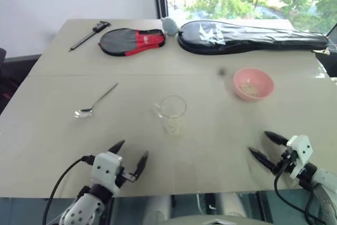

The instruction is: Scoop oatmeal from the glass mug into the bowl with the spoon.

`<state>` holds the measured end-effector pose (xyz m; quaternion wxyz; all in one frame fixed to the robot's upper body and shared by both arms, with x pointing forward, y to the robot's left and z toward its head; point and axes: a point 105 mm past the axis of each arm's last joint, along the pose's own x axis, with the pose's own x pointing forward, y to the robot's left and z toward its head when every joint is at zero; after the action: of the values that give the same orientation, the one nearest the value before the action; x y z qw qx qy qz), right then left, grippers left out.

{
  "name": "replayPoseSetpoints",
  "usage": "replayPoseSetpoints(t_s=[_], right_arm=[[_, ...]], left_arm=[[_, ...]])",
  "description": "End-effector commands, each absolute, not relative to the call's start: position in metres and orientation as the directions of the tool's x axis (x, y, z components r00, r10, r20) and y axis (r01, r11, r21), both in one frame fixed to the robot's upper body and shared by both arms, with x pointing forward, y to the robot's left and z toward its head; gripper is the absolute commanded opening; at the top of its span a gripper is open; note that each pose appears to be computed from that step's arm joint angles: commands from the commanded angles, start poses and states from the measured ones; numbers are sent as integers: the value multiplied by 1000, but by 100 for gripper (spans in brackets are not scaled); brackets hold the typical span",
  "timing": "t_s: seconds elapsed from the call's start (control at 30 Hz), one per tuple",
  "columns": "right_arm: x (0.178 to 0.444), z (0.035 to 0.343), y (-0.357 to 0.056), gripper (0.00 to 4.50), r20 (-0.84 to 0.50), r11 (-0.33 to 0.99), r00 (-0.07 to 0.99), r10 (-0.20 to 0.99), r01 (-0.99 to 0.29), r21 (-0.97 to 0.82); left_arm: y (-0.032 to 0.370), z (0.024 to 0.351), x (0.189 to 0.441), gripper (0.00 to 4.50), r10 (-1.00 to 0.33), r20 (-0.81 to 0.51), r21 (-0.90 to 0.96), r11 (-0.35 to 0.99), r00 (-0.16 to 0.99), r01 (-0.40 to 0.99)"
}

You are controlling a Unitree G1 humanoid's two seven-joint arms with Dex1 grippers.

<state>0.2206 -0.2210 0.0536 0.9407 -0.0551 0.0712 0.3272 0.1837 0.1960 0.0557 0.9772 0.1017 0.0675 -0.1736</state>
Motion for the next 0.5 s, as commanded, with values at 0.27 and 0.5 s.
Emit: replayPoseSetpoints(t_s=[0.27, 0.5], right_arm=[[231, 67, -216, 450, -134, 765, 767, 627, -639, -79], [232, 70, -213, 450, -133, 754, 757, 640, -652, -83]], left_arm=[[193, 60, 184, 448, -335, -132, 193, 915, 933, 355], [193, 60, 182, 448, -329, -129, 191, 917, 935, 349]])
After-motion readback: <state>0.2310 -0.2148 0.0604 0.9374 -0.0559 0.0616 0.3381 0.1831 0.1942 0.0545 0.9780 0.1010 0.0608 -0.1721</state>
